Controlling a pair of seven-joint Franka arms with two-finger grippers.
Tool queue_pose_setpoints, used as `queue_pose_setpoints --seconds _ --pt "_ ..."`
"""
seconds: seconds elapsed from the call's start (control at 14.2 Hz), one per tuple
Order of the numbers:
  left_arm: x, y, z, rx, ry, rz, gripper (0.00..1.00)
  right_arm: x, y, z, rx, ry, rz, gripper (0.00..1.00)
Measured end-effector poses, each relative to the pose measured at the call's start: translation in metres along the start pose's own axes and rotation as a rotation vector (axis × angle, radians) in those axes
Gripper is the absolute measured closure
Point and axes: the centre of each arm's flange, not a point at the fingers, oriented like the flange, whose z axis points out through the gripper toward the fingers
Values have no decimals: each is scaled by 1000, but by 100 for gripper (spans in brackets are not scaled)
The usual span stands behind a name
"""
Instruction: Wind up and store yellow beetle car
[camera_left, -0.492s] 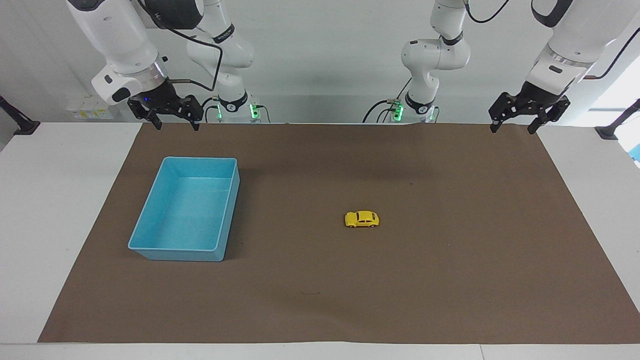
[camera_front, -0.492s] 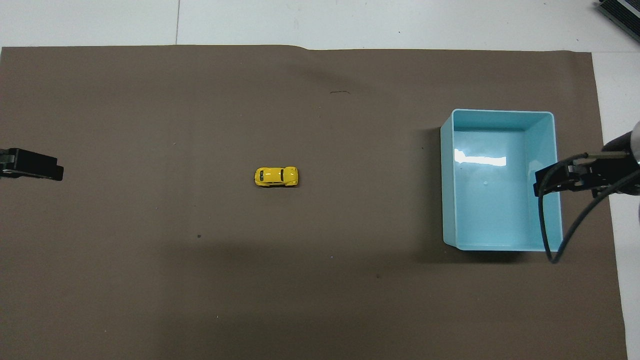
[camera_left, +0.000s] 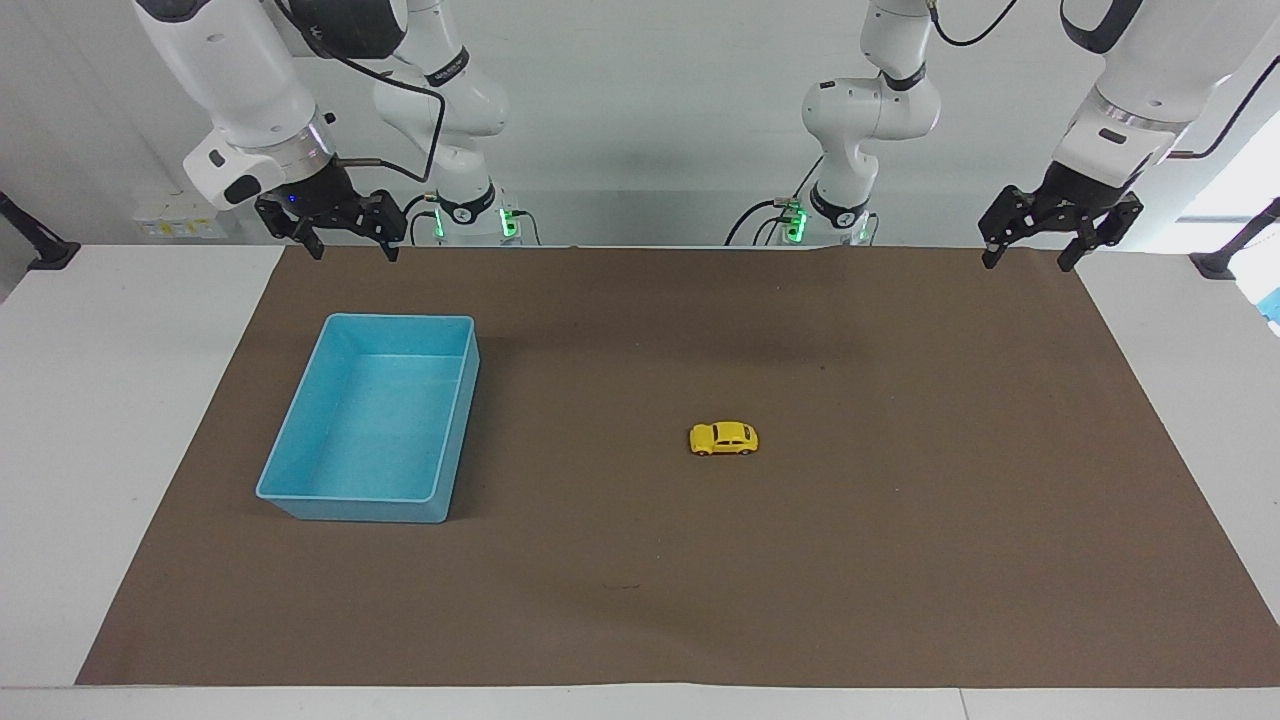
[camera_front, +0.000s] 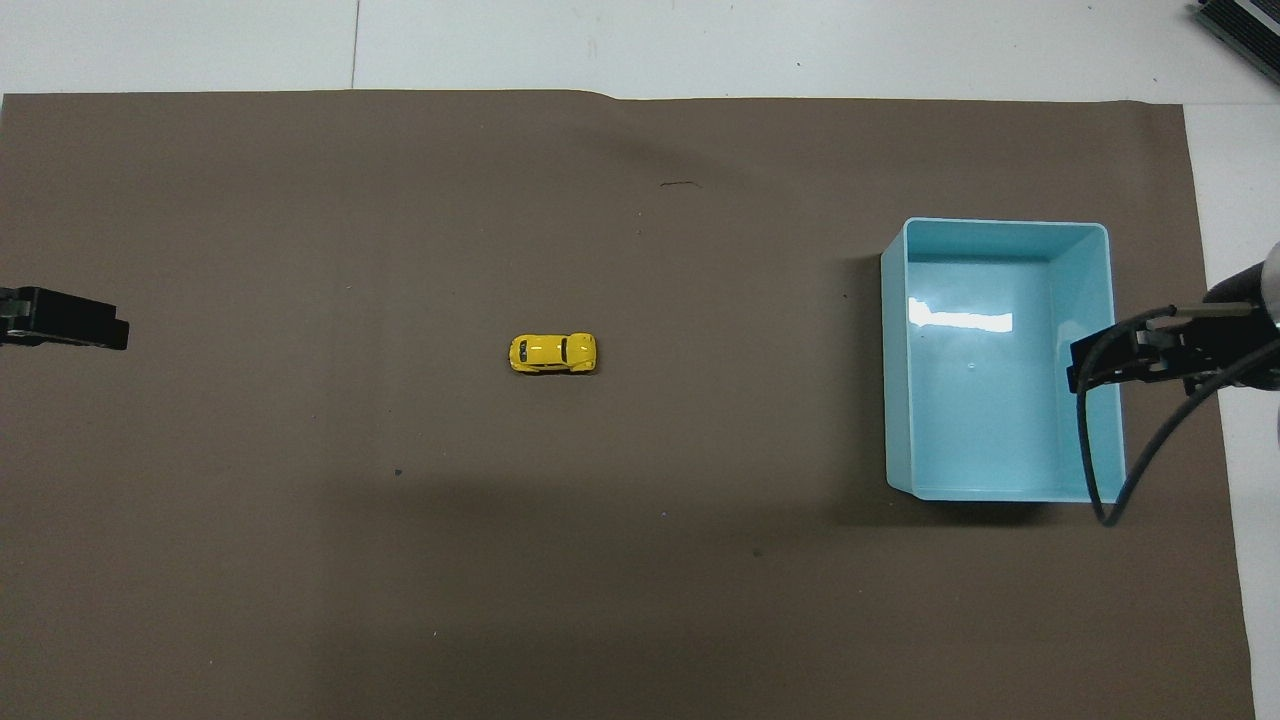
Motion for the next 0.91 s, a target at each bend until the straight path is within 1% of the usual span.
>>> queue_pose_setpoints --seconds 0.91 --pt "0 4 1 0 -2 6 0 0 0 0 0 0 0 0"
